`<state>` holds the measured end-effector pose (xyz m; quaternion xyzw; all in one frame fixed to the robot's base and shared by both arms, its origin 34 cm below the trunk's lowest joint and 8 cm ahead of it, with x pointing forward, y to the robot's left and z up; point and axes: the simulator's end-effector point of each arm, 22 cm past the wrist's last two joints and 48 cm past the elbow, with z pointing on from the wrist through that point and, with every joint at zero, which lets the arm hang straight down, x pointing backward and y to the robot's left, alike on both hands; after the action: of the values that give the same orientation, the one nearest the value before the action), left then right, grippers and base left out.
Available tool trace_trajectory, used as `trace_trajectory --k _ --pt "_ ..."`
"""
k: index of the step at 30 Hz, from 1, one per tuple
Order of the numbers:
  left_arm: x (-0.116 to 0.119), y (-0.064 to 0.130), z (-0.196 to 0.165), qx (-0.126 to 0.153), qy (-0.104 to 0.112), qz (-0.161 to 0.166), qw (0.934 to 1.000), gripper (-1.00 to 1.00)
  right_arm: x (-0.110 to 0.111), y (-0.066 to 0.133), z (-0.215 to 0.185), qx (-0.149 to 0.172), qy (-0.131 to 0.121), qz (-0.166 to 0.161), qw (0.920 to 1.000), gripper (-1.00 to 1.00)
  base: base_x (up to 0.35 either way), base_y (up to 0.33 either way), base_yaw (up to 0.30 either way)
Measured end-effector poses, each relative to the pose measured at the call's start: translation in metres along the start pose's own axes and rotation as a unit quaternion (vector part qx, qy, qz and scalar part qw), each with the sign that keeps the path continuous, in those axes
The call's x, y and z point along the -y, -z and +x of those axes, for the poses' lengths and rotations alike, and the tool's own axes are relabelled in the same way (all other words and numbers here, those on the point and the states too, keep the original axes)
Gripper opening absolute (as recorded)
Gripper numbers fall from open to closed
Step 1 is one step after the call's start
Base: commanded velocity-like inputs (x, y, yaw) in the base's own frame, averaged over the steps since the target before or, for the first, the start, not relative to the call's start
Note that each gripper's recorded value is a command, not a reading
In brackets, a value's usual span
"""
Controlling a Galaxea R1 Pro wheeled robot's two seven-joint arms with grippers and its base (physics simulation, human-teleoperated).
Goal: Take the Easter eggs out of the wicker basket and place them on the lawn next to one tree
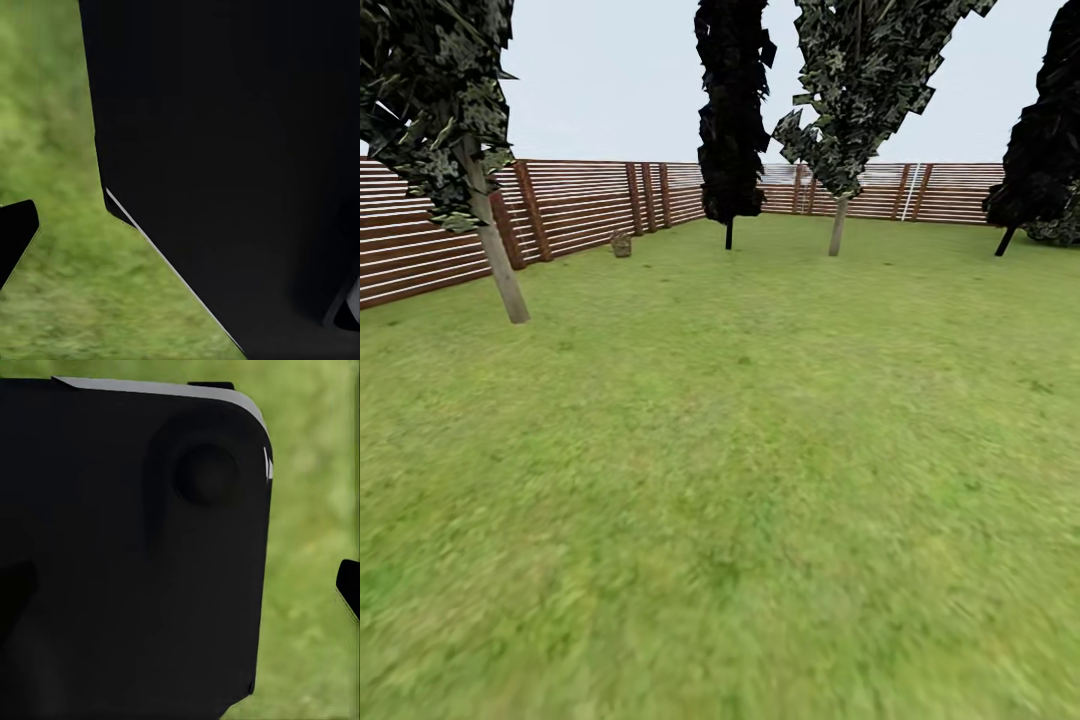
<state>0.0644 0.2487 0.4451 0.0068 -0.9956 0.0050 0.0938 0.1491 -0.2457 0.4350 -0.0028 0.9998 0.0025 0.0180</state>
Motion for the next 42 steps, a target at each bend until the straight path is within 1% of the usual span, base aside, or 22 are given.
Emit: trace_trajectory --k 42 --pt "0.0 0.0 -0.0001 0.0 0.0 0.0 1.0 1.0 0.0013 0.0 0.0006 -0.001 -0.003 0.001 1.0 1.0 0.341 0.0 0.0"
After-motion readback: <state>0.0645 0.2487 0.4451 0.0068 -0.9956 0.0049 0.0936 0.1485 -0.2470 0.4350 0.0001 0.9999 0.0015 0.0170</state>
